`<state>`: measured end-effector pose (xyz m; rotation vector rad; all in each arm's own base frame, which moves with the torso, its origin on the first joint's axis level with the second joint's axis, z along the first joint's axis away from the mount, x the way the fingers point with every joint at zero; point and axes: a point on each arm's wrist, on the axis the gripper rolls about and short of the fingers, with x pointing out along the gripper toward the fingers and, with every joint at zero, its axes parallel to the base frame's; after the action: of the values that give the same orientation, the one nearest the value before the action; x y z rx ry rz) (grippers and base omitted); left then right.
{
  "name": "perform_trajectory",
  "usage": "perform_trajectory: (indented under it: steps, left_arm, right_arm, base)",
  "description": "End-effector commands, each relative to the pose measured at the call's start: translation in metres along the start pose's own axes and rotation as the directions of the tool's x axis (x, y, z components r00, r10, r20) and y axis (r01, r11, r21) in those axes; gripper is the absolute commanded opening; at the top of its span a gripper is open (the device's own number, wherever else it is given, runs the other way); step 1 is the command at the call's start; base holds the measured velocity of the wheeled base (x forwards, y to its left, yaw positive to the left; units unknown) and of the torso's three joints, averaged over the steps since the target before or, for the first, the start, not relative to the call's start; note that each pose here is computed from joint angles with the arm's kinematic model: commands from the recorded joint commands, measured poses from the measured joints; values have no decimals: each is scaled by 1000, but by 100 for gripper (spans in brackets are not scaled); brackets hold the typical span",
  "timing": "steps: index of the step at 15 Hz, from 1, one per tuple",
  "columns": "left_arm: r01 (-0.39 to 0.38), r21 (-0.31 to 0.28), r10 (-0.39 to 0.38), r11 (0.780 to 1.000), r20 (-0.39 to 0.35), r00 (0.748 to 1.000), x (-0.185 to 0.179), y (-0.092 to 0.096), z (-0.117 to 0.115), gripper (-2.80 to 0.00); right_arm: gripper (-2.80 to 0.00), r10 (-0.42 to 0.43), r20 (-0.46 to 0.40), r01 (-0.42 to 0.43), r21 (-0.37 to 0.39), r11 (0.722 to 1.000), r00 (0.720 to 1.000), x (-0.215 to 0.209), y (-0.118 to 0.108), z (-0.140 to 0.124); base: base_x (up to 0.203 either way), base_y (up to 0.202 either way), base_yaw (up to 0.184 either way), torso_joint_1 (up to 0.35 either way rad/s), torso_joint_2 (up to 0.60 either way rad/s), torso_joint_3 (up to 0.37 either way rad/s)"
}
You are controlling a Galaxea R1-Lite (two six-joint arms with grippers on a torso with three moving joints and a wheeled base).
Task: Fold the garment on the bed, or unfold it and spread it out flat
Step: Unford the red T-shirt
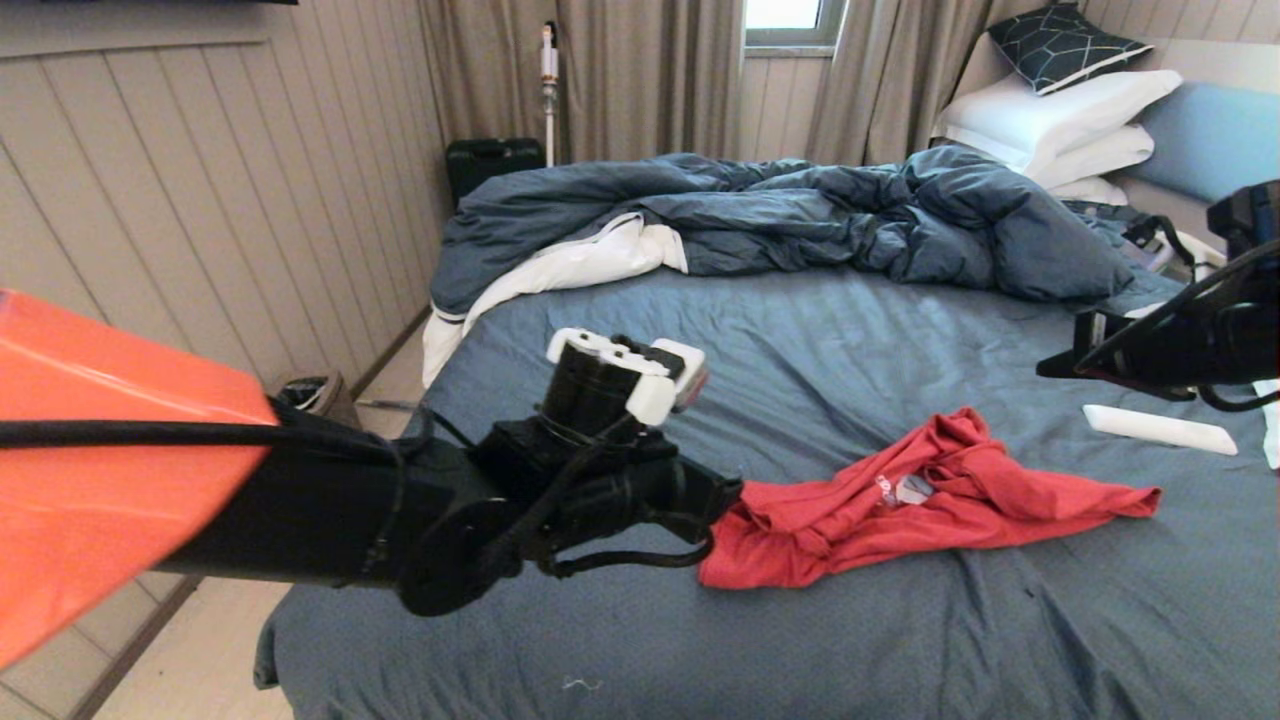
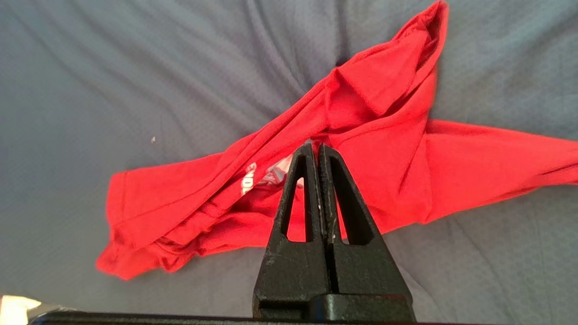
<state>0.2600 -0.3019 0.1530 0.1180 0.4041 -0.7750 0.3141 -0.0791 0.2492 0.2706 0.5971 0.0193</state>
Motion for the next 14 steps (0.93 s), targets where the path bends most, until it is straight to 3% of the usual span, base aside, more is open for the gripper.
perform_trajectory:
  steps: [1, 5, 7, 14]
  left_arm:
    - [-13, 20, 14, 1000, -33, 999, 47, -16, -24, 0]
    - [-90, 21, 91, 996, -7, 996, 91, -24, -36, 0]
    - [-183, 19, 183, 983, 6, 983, 111, -23, -47, 0]
    - [-199, 20, 200, 980, -17, 980, 121, -22, -63, 0]
  right_arm:
    - [-280, 4, -6, -4, 8, 1000, 1000, 0, -3, -1]
    - [-280, 3, -19, -2, 20, 1000, 1000, 1, -7, -5]
    - [-280, 9, -17, -8, 19, 1000, 1000, 0, -8, -5]
    - [-280, 8, -30, -7, 23, 1000, 1000, 4, -9, -6]
  base:
    - [0, 0, 0, 0, 0, 0]
    - [0, 0, 0, 0, 0, 0]
    - [0, 0, 0, 0, 0, 0]
    - [0, 0, 0, 0, 0, 0]
